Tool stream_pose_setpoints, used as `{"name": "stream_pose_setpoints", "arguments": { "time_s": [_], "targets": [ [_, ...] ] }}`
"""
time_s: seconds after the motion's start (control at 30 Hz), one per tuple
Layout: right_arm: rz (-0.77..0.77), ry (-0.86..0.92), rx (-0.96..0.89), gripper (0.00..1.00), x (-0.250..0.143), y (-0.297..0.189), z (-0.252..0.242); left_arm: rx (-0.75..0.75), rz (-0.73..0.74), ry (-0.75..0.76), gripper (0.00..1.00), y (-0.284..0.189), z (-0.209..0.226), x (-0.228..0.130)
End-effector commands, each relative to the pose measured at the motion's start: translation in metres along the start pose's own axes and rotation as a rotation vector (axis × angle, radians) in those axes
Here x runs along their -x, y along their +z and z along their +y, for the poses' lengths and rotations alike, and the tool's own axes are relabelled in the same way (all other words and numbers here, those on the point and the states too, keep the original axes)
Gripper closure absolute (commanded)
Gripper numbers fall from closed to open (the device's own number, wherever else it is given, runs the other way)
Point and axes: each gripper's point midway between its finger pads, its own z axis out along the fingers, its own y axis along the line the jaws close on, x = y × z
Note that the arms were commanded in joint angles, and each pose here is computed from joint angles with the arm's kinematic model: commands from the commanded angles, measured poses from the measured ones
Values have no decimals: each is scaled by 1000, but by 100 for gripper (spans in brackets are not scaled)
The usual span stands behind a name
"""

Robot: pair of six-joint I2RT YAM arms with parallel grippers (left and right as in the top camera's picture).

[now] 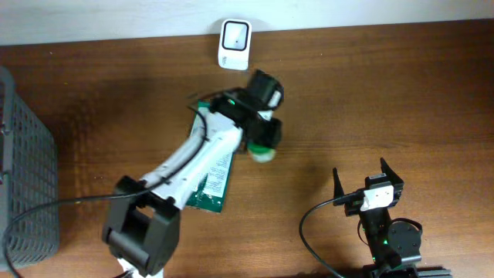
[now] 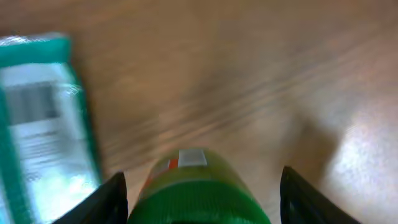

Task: Scan the item barcode
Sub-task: 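Set the green-lidded jar upright right of the packet with the left gripper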

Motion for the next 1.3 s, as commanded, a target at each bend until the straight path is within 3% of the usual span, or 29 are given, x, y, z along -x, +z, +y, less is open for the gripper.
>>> {"name": "stream_pose_setpoints", "arguments": {
  "time_s": [0.0,0.13,0.2,0.27,0.3,0.33,0.47,0.57,0.67,0.83,0.97,1.03,1.17,1.27],
  "targets": [
    [3,5,-6,2,-2,0,-1,-19,53,28,60,33,-30,-19],
    [3,5,-6,2,-2,0,-1,-10,104,36,57,61,-34,-32],
    [3,5,-6,2,-2,0,-1,-11,101,34,44,62,-33,-31],
    [3,5,-6,2,-2,0,-1,-13,82,33,22,60,-34,-25],
    [3,5,-6,2,-2,0,-1,-15,70,29,18,55,-34,-18],
    [3,5,-6,2,-2,0,-1,-14,45,22,12,40,-33,-4],
    [3,5,-6,2,-2,0,-1,116,-103,-35,5,-44,6,54],
    [3,5,-6,2,-2,0,-1,259,-293,-174,1,-164,87,90],
    [3,5,-6,2,-2,0,-1,391,-437,-333,0,-249,168,84],
    [3,5,-6,2,-2,0,-1,706,-584,-722,2,-373,328,-6],
    [3,5,-6,2,-2,0,-1,890,-536,-1011,12,-404,417,-98],
    [3,5,-6,2,-2,0,-1,988,-468,-1108,13,-406,442,-141],
    [3,5,-6,2,-2,0,-1,1037,-332,-1259,10,-373,482,-220],
    [3,5,-6,2,-2,0,-1,1056,-209,-1216,7,-335,508,-272]
  ]
}}
